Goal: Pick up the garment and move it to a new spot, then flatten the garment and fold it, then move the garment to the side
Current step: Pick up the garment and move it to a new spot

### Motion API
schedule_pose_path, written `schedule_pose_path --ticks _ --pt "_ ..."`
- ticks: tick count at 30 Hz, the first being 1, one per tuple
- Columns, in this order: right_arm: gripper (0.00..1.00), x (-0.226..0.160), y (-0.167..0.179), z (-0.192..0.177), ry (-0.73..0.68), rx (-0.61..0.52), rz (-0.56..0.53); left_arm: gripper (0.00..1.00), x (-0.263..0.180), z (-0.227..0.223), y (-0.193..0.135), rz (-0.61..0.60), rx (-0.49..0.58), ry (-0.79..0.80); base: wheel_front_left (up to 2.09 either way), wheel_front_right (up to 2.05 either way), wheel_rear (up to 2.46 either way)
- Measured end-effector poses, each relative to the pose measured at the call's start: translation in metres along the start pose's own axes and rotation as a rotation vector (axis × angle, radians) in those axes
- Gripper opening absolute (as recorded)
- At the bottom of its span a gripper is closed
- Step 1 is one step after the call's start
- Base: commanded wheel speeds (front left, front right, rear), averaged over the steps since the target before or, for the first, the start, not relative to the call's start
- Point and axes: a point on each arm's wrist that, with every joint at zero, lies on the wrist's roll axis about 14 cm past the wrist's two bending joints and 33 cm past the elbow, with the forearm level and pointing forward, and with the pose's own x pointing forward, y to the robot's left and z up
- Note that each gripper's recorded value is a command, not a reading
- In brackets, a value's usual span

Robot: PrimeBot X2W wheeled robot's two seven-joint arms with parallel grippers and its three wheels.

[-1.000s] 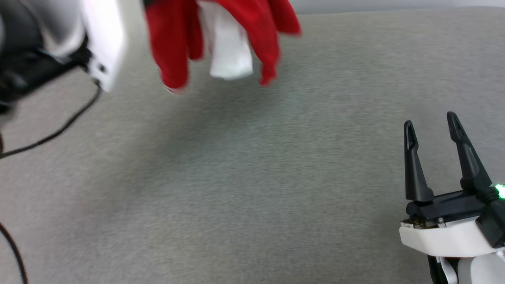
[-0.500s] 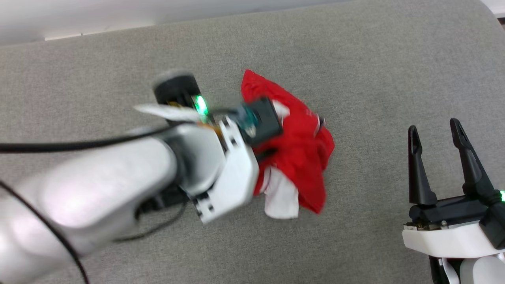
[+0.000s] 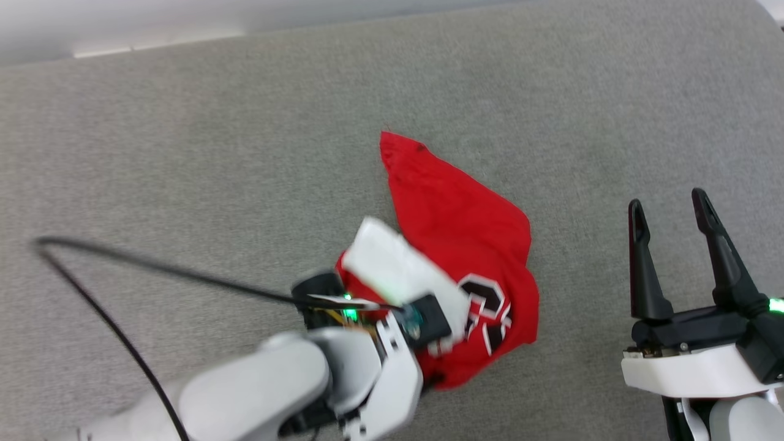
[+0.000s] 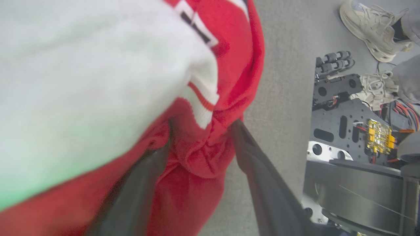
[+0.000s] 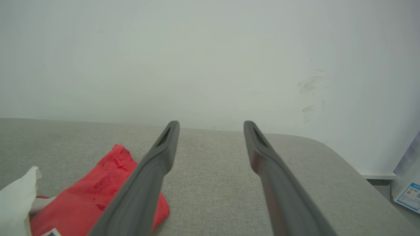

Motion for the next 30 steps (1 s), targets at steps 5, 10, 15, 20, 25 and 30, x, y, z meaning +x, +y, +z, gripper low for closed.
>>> schedule_pose_path --ticks 5,10,15,20,25,30 --pt "1.00 -0.006 0.006 0.006 -0.011 0.008 0.014 1.00 -0.032 0.058 0.035 0.167 0.083 -0.264 0.00 0.00 0.00" --pt "1.00 -0.010 0.014 0.017 -0.036 0.011 0.038 1.00 -0.084 0.095 0.063 0.405 0.113 -0.494 0.00 0.00 0.00" --pt "1.00 -0.014 0.020 0.025 -0.057 0.016 0.053 1.00 -0.153 0.101 0.091 0.716 0.088 -0.719 0.00 0.00 0.00" --pt "1.00 -0.018 0.025 0.029 -0.064 0.020 0.068 1.00 -0.210 0.063 0.110 1.030 0.023 -0.799 0.00 0.00 0.00" --pt "1.00 -0.020 0.031 0.031 -0.071 0.023 0.087 1.00 -0.250 0.018 0.110 1.287 -0.079 -0.788 0.00 0.00 0.00" --pt "1.00 -0.023 0.035 0.032 -0.072 0.027 0.098 1.00 -0.280 -0.015 0.085 1.498 -0.130 -0.812 0.00 0.00 0.00"
